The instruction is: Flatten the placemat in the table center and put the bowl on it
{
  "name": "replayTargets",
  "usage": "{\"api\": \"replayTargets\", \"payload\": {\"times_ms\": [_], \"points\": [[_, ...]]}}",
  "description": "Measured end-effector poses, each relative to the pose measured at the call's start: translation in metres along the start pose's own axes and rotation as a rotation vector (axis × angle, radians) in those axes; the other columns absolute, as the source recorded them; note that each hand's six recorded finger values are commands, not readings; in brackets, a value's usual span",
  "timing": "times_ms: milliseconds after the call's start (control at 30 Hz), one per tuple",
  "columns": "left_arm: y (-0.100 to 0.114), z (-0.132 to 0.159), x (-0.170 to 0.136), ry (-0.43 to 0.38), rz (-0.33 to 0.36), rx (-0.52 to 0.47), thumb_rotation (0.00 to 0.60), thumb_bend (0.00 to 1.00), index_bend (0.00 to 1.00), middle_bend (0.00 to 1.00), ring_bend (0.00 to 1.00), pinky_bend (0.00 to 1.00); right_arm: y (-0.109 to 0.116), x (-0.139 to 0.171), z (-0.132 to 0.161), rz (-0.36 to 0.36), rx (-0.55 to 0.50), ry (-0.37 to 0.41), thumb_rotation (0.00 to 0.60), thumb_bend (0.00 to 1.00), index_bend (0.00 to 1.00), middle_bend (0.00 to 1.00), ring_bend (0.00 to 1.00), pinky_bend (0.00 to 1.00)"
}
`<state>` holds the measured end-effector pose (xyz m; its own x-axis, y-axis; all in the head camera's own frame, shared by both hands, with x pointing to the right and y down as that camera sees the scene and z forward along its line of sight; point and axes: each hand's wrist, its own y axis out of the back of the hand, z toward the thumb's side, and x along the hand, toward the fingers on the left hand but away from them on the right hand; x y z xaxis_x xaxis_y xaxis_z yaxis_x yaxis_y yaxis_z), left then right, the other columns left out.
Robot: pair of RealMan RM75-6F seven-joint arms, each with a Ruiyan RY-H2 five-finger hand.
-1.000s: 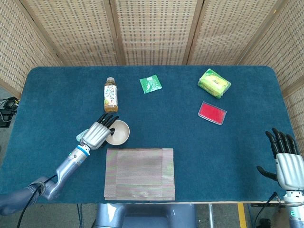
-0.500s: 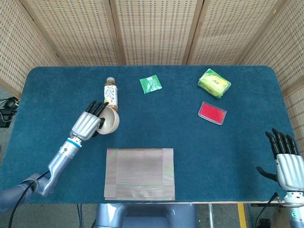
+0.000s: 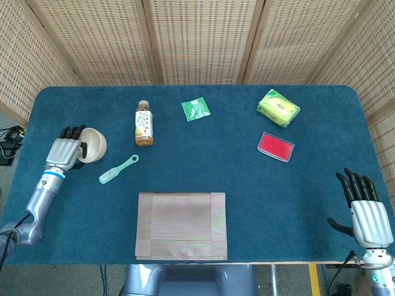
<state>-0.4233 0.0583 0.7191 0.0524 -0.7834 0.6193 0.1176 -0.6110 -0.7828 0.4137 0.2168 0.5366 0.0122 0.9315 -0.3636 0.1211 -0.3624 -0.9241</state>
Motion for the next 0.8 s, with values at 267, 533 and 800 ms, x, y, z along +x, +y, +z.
{"api": "replayTargets", "payload": {"times_ms": [267, 533, 800], "points": [[-0.019, -0.013, 0.006, 0.048, -0.051, -0.015, 0.6, 0.37, 0.5, 0.0, 0.0, 0.0, -0.003, -0.001, 0.001, 0.01, 0.005, 0.0, 0.6, 0.0, 0.0, 0.0, 0.0, 0.0], [-0.012, -0.014, 0.001, 0.044, -0.02, -0.036, 0.6, 0.0, 0.04, 0.0, 0.0, 0.0, -0.004, -0.001, 0.001, 0.013, 0.0, 0.003, 0.6, 0.0, 0.0, 0.0, 0.0, 0.0], [0.023, 0.011, -0.026, -0.095, 0.121, -0.098, 0.6, 0.0, 0.1, 0.0, 0.0, 0.0, -0.002, 0.0, 0.002, 0.008, -0.006, 0.007, 0.6, 0.0, 0.0, 0.0, 0.0, 0.0]]}}
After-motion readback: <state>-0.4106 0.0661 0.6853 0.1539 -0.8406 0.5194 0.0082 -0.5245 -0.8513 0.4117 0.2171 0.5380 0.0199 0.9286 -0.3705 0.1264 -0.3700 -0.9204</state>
